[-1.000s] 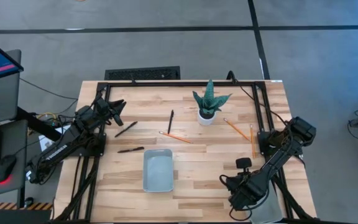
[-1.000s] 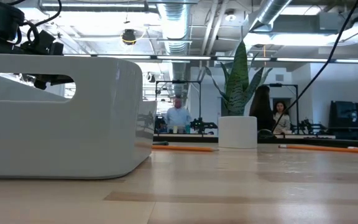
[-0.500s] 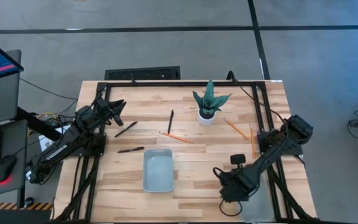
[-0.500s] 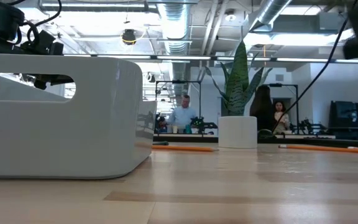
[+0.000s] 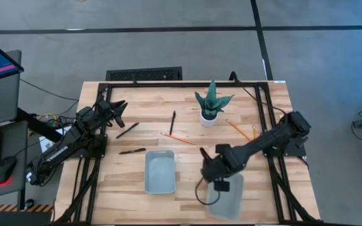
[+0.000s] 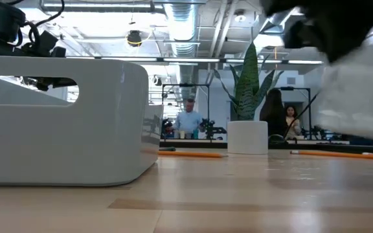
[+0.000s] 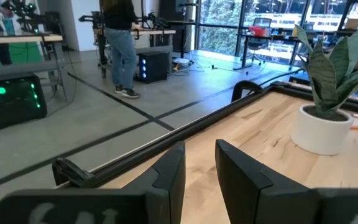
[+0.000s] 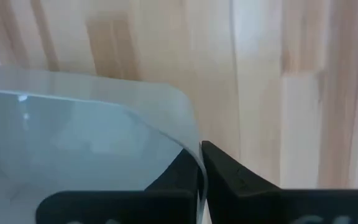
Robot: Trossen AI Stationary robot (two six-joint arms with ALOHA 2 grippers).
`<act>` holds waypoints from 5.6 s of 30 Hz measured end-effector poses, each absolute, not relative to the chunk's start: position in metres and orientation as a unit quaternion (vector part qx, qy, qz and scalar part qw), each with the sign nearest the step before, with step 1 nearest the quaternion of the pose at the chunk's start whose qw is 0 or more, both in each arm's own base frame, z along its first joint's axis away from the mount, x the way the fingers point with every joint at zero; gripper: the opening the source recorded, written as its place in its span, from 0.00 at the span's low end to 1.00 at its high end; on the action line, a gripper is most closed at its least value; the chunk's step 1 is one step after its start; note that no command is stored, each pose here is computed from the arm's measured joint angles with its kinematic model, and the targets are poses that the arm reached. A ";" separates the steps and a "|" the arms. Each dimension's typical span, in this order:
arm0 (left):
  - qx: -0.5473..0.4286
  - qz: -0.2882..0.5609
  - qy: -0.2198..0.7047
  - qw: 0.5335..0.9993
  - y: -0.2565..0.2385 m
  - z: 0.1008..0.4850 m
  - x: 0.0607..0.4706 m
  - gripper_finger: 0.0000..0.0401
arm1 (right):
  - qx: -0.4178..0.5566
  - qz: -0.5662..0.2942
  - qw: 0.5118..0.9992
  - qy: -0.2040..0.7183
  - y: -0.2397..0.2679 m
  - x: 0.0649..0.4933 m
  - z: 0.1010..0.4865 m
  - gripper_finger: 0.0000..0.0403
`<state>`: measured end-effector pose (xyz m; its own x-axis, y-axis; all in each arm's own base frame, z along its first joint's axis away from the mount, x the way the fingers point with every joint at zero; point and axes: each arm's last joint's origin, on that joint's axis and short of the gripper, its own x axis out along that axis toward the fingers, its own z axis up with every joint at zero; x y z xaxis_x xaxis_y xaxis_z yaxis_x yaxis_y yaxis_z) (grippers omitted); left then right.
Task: Sort pens & pencils
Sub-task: Move the right gray bin to the middle bottom of the table, then move the left gray bin to the left of the right gray bin
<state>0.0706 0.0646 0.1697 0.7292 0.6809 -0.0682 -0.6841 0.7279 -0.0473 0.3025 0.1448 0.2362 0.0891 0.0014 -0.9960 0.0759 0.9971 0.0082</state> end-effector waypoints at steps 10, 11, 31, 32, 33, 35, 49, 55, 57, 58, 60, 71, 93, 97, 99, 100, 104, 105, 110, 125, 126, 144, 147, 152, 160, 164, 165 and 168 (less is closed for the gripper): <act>-0.034 0.367 0.023 0.929 0.065 0.170 0.071 0.20 | 0.094 -0.016 0.808 0.581 0.121 0.340 0.253 0.08; -0.034 0.367 0.023 0.929 0.065 0.170 0.071 0.20 | 0.094 -0.015 0.809 0.580 0.122 0.342 0.251 0.08; -0.024 0.367 0.027 0.930 0.065 0.170 0.071 0.20 | 0.075 0.011 0.766 0.639 0.164 0.361 0.189 0.08; -0.024 0.367 0.027 0.930 0.065 0.170 0.071 0.20 | 0.075 0.013 0.767 0.637 0.165 0.363 0.190 0.08; -0.024 0.367 0.027 0.930 0.065 0.170 0.071 0.20 | 0.077 0.014 0.769 0.634 0.166 0.366 0.191 0.08; -0.027 0.367 0.026 0.929 0.065 0.170 0.071 0.20 | 0.081 0.019 0.777 0.624 0.168 0.371 0.197 0.08; -0.030 0.366 0.025 0.930 0.065 0.170 0.071 0.20 | 0.082 0.039 0.804 0.588 0.162 0.386 0.216 0.17; -0.031 0.366 0.025 0.930 0.065 0.170 0.071 0.20 | 0.089 0.047 0.815 0.571 0.163 0.390 0.218 0.18; -0.031 0.366 0.025 0.930 0.065 0.170 0.071 0.20 | 0.089 0.046 0.815 0.571 0.163 0.390 0.218 0.20; -0.031 0.366 0.025 0.930 0.065 0.170 0.071 0.20 | 0.090 0.045 0.815 0.571 0.162 0.390 0.218 0.21; -0.031 0.366 0.025 0.930 0.065 0.170 0.071 0.20 | 0.094 0.041 0.814 0.571 0.160 0.391 0.218 0.25; -0.056 0.363 0.015 0.930 0.064 0.170 0.071 0.20 | 0.066 -0.015 0.815 0.576 0.123 0.388 0.274 0.46; -0.182 0.204 -0.033 0.961 0.057 0.175 0.076 0.20 | 0.030 -0.113 0.917 0.381 0.063 0.230 0.379 0.50; -0.186 0.206 -0.035 0.960 0.057 0.175 0.076 0.20 | 0.051 -0.120 0.922 0.365 0.053 0.213 0.347 0.49; -0.190 0.211 -0.037 0.958 0.057 0.175 0.076 0.20 | 0.076 -0.127 0.924 0.353 0.049 0.201 0.331 0.49; -0.191 0.213 -0.038 0.957 0.058 0.175 0.076 0.20 | 0.088 -0.130 0.926 0.344 0.047 0.195 0.322 0.49; -0.192 0.218 -0.037 0.956 0.058 0.175 0.076 0.20 | 0.139 -0.125 0.937 0.296 0.044 0.175 0.287 0.49; -0.192 0.218 -0.036 0.956 0.058 0.174 0.076 0.20 | 0.150 -0.123 0.939 0.285 0.043 0.171 0.278 0.49; -0.195 0.221 -0.033 0.955 0.058 0.174 0.076 0.20 | 0.193 -0.114 0.940 0.257 0.042 0.155 0.241 0.49; -0.205 0.239 -0.035 0.948 0.059 0.173 0.075 0.22 | 0.169 -0.179 0.935 0.255 0.037 0.147 0.202 0.49; -0.205 0.239 -0.035 0.948 0.059 0.173 0.075 0.24 | 0.169 -0.180 0.935 0.256 0.037 0.147 0.202 0.49; -0.309 0.177 -0.051 0.933 0.056 0.175 0.077 0.48 | 0.166 -0.178 0.935 0.256 0.037 0.147 0.202 0.48; -0.318 0.130 -0.039 0.938 0.053 0.175 0.078 0.48 | 0.166 -0.179 0.936 0.255 0.037 0.147 0.202 0.48; -0.315 0.094 -0.044 0.943 0.048 0.190 0.077 0.48 | 0.161 -0.193 0.935 0.249 0.036 0.147 0.202 0.49; -0.234 0.085 -0.055 0.967 0.038 0.242 0.069 0.48 | 0.169 -0.216 0.931 0.240 0.029 0.149 0.203 0.49; -0.230 0.086 0.021 0.969 0.042 0.258 0.078 0.48 | 0.176 -0.224 0.931 0.229 0.026 0.151 0.205 0.49; -0.228 0.085 0.043 0.969 0.044 0.260 0.083 0.48 | 0.177 -0.226 0.930 0.228 0.025 0.151 0.205 0.48; -0.217 0.074 0.100 0.968 0.051 0.269 0.099 0.48 | 0.179 -0.230 0.929 0.227 0.024 0.151 0.205 0.48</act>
<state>0.0993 0.0513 0.2686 0.9691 0.0990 -0.2259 -0.1859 0.8952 -0.4050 0.1515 0.0237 0.2047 0.7906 -0.3470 -0.5044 0.5093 0.8301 0.2272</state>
